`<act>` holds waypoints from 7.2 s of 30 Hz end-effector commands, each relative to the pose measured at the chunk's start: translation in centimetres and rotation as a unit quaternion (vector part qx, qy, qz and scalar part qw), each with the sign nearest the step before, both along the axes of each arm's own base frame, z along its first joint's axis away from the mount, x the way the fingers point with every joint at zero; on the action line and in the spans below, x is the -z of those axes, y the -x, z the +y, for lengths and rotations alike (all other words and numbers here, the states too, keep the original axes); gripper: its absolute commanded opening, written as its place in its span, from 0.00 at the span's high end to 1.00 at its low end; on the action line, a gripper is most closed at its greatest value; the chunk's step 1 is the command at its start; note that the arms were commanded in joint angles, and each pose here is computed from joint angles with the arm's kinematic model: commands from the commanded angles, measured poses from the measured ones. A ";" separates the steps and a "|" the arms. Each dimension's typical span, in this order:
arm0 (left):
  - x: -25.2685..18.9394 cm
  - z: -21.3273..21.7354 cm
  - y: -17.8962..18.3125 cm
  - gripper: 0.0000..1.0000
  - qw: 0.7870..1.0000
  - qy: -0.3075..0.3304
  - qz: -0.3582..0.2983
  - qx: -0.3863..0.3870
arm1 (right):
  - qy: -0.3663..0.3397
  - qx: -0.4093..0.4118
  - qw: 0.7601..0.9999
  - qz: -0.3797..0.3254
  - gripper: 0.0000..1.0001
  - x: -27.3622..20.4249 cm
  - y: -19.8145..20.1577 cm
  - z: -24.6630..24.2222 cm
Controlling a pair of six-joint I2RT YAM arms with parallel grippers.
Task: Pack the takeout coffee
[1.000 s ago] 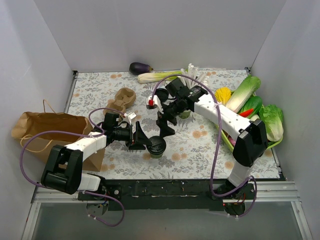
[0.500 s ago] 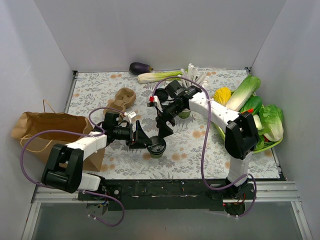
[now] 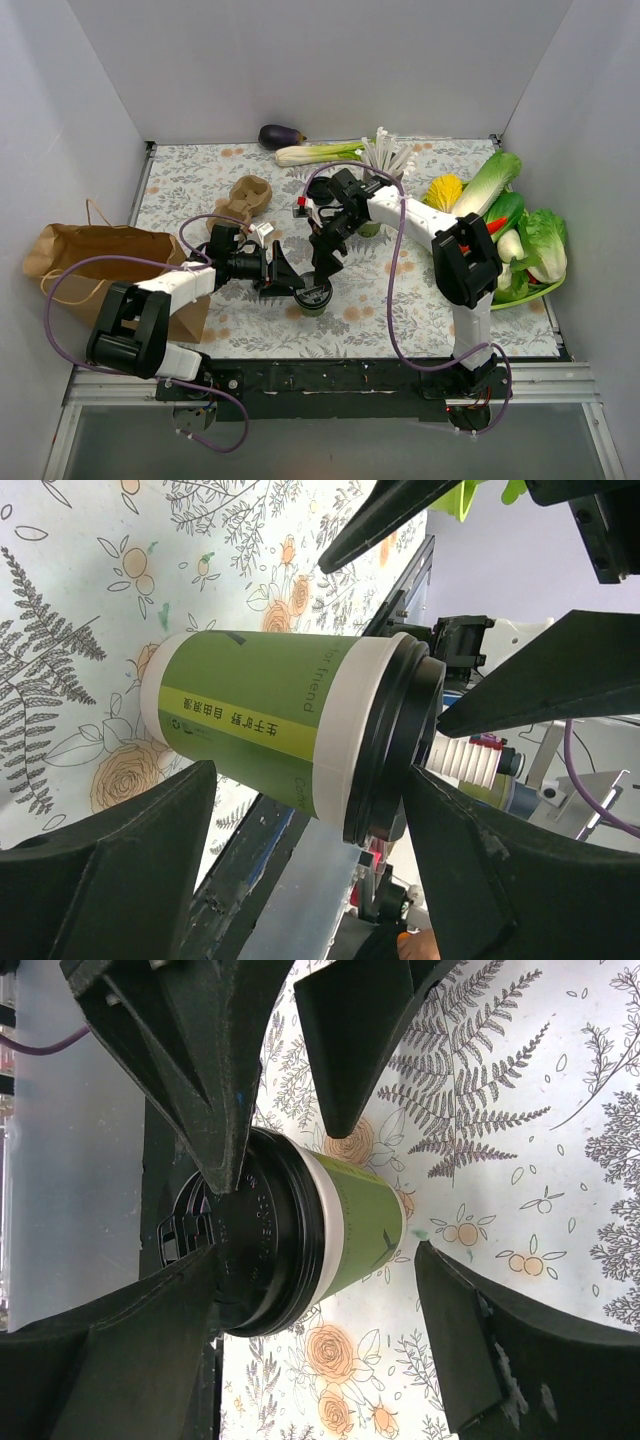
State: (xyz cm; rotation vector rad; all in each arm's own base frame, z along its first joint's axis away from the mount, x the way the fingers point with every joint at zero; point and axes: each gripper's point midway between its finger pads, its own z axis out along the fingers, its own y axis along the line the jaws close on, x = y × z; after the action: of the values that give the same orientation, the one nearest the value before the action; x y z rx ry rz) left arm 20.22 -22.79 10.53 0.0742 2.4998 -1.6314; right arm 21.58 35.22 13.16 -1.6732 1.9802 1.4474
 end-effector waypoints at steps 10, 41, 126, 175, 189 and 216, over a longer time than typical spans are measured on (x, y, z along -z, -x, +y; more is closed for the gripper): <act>-1.5 -0.9 -1.5 0.29 0.999 0.037 -0.027 0.016 | -0.032 0.013 0.998 0.057 0.27 -0.9 -0.6 0.3; 1.0 -1.1 -2.3 0.33 0.999 0.037 0.023 -0.001 | -0.053 0.067 0.982 0.169 0.31 0.1 -0.5 -0.8; 6.3 0.2 1.6 0.16 0.993 0.052 0.092 0.061 | -0.018 0.118 0.951 0.286 0.44 4.9 2.9 -3.0; -13.8 0.8 -5.1 0.02 0.953 -0.035 -0.287 0.087 | 0.000 -0.111 0.958 -0.266 0.02 -2.7 3.5 0.4; -15.8 3.9 -8.3 0.02 0.949 -0.071 -0.306 0.004 | 0.034 -0.138 0.940 -0.309 0.02 -1.3 5.1 -0.2; -15.4 5.7 -9.8 0.02 0.949 -0.089 -0.301 -0.030 | 0.008 -0.135 0.940 -0.313 0.03 -4.6 5.7 0.4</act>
State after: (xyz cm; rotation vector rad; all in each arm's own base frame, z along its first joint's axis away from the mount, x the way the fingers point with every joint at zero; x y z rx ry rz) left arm 29.64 -17.19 24.11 0.4239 2.1910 -1.1457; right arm 15.78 35.32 14.45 -2.1755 1.5223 0.7876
